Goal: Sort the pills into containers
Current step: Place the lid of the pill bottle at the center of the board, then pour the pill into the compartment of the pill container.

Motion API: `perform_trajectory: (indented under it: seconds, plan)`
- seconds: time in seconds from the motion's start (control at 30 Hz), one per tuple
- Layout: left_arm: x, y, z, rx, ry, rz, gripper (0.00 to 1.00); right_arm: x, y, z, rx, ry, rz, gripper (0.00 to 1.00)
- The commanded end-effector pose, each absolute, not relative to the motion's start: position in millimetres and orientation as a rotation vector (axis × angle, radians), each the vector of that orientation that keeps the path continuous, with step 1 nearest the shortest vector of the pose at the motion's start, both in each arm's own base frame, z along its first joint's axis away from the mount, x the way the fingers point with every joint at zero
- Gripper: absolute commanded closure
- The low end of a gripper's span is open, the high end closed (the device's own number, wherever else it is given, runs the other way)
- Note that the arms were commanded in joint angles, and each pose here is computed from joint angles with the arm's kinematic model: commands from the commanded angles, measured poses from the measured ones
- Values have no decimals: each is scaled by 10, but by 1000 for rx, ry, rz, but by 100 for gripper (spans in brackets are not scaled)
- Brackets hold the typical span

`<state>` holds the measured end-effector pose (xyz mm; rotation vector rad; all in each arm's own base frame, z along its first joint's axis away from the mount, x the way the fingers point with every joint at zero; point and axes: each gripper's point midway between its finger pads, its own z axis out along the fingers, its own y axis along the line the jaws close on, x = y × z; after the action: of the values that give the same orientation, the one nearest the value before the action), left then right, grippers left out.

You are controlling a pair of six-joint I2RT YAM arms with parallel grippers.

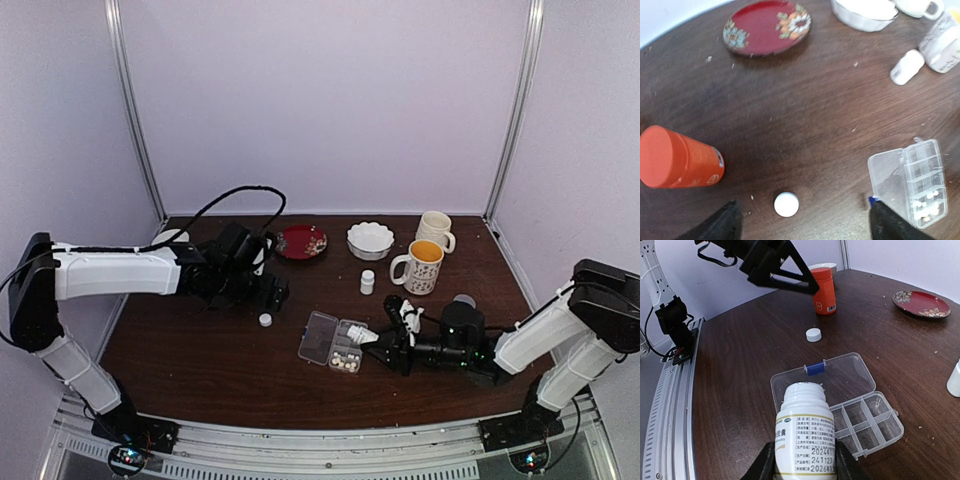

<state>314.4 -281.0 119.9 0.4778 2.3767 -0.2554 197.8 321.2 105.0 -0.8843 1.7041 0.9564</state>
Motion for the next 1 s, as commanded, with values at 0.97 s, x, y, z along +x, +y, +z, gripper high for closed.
perform_trajectory:
  seconds: [0.97]
  plan:
    - [2518, -4324, 1773, 841, 1881, -1028, 45, 2315, 3278, 661, -767, 1933, 847, 100]
